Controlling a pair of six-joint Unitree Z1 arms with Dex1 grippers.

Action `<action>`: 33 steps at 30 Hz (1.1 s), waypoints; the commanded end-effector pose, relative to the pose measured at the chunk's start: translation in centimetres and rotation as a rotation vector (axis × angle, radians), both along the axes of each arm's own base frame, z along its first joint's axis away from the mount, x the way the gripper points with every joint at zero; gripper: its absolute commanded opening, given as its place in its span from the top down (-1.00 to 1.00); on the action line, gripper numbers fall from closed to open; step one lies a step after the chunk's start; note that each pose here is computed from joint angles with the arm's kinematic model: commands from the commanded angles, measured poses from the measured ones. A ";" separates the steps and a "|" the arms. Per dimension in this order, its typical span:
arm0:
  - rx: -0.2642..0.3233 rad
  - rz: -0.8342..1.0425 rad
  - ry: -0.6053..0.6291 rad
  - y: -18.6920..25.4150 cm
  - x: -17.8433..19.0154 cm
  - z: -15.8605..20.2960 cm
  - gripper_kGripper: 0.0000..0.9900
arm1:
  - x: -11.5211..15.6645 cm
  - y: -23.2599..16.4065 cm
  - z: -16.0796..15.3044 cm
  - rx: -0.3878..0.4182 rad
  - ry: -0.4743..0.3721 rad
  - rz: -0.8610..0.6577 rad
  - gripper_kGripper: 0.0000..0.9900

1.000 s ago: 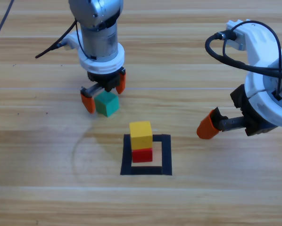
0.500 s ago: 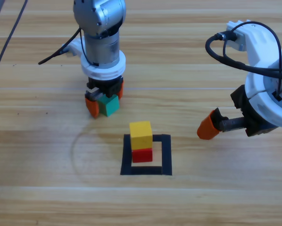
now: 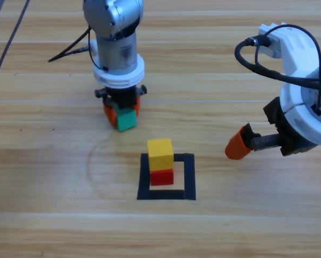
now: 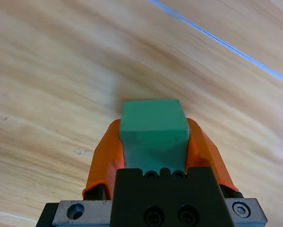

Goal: Stack the blocks in the rectangular block: red at the bottom, yellow in the middle, green on top

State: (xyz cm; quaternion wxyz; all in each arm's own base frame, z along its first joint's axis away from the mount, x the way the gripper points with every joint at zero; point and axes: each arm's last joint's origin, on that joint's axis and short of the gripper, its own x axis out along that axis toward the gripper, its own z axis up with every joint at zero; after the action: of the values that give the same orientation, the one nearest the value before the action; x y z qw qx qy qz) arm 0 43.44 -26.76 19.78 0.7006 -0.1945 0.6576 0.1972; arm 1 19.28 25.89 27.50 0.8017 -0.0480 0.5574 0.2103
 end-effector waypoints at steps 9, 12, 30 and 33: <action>-0.115 -0.601 -0.103 1.1 -0.6 7.6 1.00 | -0.4 -2.0 1.3 0.038 -0.030 -0.022 -0.98; -0.111 -0.664 -0.115 1.7 -1.0 8.8 1.00 | -0.4 -2.0 1.3 0.039 -0.029 -0.023 -0.98; -0.076 -0.896 -0.071 -1.3 -9.1 12.4 1.00 | -0.7 -2.3 1.5 0.044 -0.030 -0.022 -0.98; -0.069 -0.875 -0.051 -2.3 -9.8 11.8 1.00 | -0.7 -2.3 1.5 0.043 -0.031 -0.022 -0.98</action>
State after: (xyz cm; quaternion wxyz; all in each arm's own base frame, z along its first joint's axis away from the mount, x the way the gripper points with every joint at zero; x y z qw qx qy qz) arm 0 35.98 -27.21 31.41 0.7322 0.0622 0.6627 -0.1443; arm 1 19.04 25.57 27.14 0.7990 -0.0519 0.5621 0.2072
